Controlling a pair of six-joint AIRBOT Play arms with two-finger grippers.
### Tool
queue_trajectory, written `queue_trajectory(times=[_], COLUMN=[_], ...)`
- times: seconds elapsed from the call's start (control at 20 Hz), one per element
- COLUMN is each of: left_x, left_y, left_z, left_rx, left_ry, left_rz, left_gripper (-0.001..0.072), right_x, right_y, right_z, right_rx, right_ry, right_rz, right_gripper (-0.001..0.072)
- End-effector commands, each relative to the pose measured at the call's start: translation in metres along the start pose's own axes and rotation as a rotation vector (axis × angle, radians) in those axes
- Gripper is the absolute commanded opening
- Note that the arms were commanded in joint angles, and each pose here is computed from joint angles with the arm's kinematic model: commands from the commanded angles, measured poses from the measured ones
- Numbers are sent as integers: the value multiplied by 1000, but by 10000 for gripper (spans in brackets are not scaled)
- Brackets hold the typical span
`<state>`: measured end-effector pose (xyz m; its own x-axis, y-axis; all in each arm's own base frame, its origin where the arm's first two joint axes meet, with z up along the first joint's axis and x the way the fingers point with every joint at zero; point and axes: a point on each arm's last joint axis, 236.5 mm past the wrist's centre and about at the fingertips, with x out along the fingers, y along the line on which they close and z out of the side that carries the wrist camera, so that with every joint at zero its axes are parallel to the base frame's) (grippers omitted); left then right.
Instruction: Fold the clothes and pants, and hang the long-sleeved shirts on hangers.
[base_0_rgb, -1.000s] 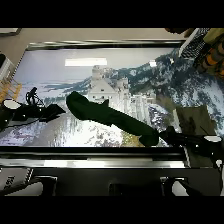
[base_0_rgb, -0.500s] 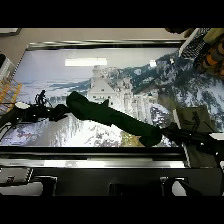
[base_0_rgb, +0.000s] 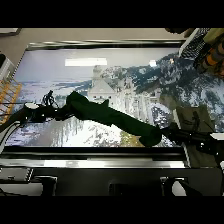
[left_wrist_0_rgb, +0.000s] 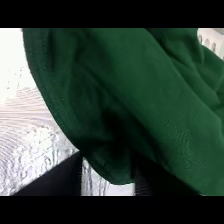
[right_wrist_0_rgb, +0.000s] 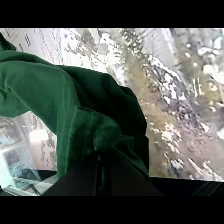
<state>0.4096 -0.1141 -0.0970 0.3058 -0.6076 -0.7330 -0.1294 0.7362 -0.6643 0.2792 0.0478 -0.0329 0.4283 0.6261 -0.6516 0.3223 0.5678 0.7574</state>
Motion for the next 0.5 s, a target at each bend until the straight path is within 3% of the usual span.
queue_trajectory(times=[0.0, 0.1, 0.25, 0.45], left_x=[7, 7, -13, -96], left_y=[-8, -14, -40, -95], left_z=[-1, 0, 18, 74], left_rx=[23, 42, 119, 298], left_ry=[-4, 0, -34, -228], left_rz=[1, -7, -46, -12], left_gripper=[115, 18, 16, 14], right_x=[0, -1, -12, -66], right_y=[1, 3, 15, 76], right_z=[0, 1, 11, 55], right_rx=[-1, -3, -58, -245], right_ry=[0, -7, -68, -245], right_rz=[2, 7, 6, 3], right_gripper=[34, 34, 34, 33])
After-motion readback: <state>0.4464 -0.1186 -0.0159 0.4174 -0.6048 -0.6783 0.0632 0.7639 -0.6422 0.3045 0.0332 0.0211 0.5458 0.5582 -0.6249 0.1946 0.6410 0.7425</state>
